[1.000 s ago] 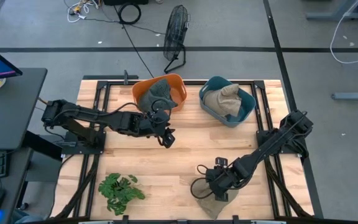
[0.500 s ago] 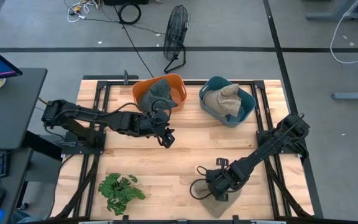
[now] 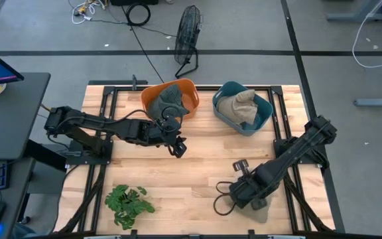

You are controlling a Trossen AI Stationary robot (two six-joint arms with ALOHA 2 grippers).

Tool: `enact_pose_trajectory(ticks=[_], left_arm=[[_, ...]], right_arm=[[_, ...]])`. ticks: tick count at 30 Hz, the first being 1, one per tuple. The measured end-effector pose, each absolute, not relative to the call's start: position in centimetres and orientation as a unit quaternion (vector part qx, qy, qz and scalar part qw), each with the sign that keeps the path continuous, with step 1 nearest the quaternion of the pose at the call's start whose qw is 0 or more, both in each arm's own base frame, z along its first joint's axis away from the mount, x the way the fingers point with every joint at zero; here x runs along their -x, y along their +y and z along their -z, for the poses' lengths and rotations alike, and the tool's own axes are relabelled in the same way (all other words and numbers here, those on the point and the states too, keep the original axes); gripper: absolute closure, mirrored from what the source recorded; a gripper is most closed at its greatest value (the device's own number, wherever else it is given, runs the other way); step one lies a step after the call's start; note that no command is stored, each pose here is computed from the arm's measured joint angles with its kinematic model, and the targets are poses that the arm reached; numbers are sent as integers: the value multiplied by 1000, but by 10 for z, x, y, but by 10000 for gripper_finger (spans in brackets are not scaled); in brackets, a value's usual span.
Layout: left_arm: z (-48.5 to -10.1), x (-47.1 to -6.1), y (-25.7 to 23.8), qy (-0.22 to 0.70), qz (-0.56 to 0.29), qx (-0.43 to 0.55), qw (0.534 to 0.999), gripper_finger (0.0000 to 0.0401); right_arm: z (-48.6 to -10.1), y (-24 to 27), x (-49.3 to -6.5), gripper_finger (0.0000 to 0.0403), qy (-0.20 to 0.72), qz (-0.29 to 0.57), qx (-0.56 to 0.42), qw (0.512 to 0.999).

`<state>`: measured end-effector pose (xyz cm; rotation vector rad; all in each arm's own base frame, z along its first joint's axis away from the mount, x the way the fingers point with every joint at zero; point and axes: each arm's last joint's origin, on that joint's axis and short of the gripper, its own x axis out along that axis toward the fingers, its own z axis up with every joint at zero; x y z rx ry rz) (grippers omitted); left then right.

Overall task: Pick & Place hat
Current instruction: Put the brown cap into the blue bin

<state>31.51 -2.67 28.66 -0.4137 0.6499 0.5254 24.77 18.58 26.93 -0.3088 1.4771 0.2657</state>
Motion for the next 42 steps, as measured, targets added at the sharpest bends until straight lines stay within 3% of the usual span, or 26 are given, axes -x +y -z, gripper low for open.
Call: enact_pose_trajectory(ticks=[5,7,11,17,24,34,42], left_arm=[[-287,-315,-27,313,-253,199,893,224],[-287,-315,-27,313,-253,199,893,224],[-287,-315,-27,313,-253,199,893,224],[-287,-315,-27,313,-253,199,893,224],[-287,-315,-27,313,-254,199,893,224],[-287,-316,-26,309,-253,201,894,224],[-287,-316,-26,308,-255,200,895,224]], right_arm=[[-324,168,-235,398,640,-159,335,673],[-339,158,-232,398,605,-165,384,678],[-363,133,-218,399,563,-178,439,677],[-395,90,-195,400,512,-132,506,682],[-419,40,-172,401,501,-95,582,633],[-419,-15,-167,401,555,-148,632,520],[-363,-57,-185,401,599,-216,614,466]])
